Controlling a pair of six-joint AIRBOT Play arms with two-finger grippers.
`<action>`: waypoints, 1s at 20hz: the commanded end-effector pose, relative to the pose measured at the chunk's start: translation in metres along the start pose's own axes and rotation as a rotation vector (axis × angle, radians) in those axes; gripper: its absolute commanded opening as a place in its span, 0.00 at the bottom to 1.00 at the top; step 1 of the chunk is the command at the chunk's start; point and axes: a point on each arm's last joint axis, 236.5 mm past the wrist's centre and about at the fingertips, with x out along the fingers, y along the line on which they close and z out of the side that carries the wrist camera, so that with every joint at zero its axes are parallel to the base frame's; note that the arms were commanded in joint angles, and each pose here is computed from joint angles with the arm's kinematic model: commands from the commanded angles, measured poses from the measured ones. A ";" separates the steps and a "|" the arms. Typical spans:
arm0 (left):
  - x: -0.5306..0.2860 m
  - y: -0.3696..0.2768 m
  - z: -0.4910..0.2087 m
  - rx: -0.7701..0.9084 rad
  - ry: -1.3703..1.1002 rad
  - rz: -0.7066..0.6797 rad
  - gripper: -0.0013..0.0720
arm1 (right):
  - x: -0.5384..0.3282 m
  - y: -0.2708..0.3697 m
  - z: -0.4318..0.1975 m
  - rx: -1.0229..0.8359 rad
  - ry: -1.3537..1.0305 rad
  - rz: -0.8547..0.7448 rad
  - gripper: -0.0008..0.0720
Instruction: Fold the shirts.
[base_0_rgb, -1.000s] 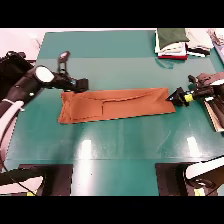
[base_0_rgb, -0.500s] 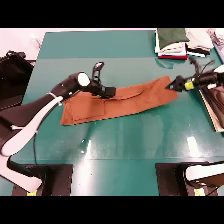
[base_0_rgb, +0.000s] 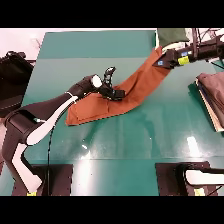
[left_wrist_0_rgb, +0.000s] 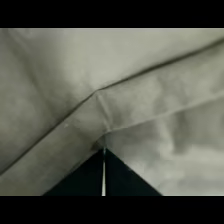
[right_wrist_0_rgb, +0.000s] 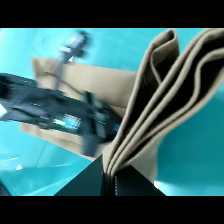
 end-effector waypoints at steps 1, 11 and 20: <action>0.003 0.002 0.001 0.005 0.001 0.004 0.06 | 0.011 0.049 0.008 -0.056 -0.016 0.046 0.04; -0.252 0.088 0.112 0.050 -0.350 0.247 0.06 | 0.112 0.206 -0.006 -0.152 -0.046 0.342 0.04; -0.427 0.104 0.111 0.055 -0.623 0.394 0.06 | 0.224 0.265 -0.066 -0.227 0.113 0.503 0.49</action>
